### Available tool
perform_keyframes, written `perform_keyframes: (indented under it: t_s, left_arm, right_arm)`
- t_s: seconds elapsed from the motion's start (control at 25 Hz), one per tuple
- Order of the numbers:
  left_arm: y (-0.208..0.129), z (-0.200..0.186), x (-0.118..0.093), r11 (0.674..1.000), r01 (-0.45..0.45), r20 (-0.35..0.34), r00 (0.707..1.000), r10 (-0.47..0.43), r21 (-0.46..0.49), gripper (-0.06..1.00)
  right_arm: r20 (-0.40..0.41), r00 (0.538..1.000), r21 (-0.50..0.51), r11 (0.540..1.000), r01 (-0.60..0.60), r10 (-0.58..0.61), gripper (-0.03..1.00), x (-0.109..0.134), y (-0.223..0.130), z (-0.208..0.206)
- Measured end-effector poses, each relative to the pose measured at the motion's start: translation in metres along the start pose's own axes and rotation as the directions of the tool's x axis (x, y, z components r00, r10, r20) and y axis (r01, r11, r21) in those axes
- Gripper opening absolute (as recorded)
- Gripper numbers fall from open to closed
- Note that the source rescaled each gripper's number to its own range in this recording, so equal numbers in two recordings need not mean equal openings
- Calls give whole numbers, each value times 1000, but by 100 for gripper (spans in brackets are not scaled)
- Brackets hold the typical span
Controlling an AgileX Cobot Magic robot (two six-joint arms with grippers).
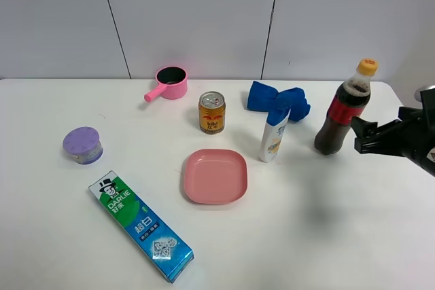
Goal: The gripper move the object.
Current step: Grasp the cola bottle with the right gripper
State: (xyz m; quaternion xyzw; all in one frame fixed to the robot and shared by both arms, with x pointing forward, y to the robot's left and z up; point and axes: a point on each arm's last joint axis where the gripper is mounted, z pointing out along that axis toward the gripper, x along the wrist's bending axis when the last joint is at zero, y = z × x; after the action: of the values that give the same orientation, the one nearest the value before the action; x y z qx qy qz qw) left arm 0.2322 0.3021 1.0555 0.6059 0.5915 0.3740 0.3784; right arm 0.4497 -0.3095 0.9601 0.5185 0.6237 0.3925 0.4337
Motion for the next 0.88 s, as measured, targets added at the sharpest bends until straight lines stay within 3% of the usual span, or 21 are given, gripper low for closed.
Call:
perform_keyframes:
  t_s: [0.4, 0.88]
  left_arm:
    - [0, 0, 0, 1000, 0, 0, 1000, 0, 0, 100]
    - [0, 0, 0, 1000, 0, 0, 1000, 0, 0, 100]
  right_arm:
    - [3, 1000, 29, 999, -17, 17, 100, 0, -12, 12]
    - [-38, 998, -16, 998, -58, 57, 100, 6, -45, 43]
